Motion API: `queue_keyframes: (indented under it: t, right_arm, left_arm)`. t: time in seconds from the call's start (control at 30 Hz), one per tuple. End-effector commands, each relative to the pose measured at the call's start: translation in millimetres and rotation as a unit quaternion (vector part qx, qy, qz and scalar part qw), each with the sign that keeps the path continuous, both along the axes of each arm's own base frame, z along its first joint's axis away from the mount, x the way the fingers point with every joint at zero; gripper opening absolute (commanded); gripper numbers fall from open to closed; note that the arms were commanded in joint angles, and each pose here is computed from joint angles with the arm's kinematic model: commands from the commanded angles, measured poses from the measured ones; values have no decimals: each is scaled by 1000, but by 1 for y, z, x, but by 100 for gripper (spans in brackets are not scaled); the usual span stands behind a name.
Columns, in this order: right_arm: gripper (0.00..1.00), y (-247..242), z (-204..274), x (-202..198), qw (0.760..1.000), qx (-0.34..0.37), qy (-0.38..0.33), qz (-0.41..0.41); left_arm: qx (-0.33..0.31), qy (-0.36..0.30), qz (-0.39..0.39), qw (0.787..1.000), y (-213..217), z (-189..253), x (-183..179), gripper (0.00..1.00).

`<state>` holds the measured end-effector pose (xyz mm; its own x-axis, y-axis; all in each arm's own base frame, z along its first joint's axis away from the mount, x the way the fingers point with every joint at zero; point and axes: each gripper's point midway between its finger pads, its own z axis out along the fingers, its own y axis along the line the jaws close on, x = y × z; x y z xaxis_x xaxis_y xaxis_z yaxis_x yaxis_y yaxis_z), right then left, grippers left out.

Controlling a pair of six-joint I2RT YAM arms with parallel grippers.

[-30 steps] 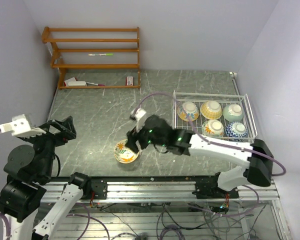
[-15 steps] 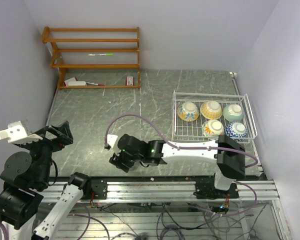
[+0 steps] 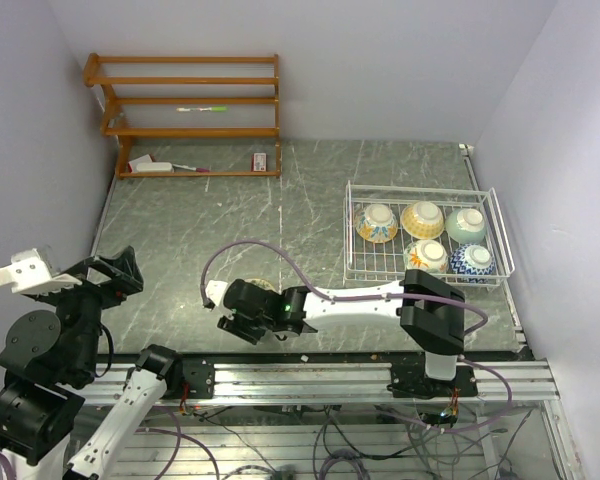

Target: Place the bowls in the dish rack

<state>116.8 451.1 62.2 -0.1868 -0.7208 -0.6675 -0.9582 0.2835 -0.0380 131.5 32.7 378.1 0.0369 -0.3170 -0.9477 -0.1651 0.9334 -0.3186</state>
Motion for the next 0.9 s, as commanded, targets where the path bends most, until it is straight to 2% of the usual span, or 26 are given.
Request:
queue_keyframes:
  t: [0.0,0.1,0.17,0.2,0.4,0.5,0.6,0.73,0.87]
  right_arm:
    - [38,3,-2,15,999,-11,-30,-21]
    - [31,1,-5,17,999,-18,-35,-25]
    - [15,0,-5,18,999,-18,-38,-31]
    - [12,0,-3,19,999,-15,-40,-33]
    - [0,-1,11,22,998,12,-43,-54]
    - [0,0,40,22,995,62,-38,-67]
    - [0,-2,83,22,986,148,-12,-79]
    - [0,-11,150,21,953,289,49,-72]
    - [0,-35,196,28,923,373,69,-67]
  left_arm:
    - [1,5,14,1000,5,-6,-2,98]
    - [0,4,14,1000,5,-7,-2,98]
    - [0,4,14,1000,4,-7,-1,98]
    - [1,5,13,1000,4,-7,-1,98]
    - [0,4,12,1000,4,-6,0,98]
    - [0,2,12,1000,4,-5,-1,98]
    - [0,-1,9,1000,3,-2,-2,98]
    - [-1,-4,6,1000,3,1,-2,98]
    - [-2,-8,1,1000,1,4,-2,98]
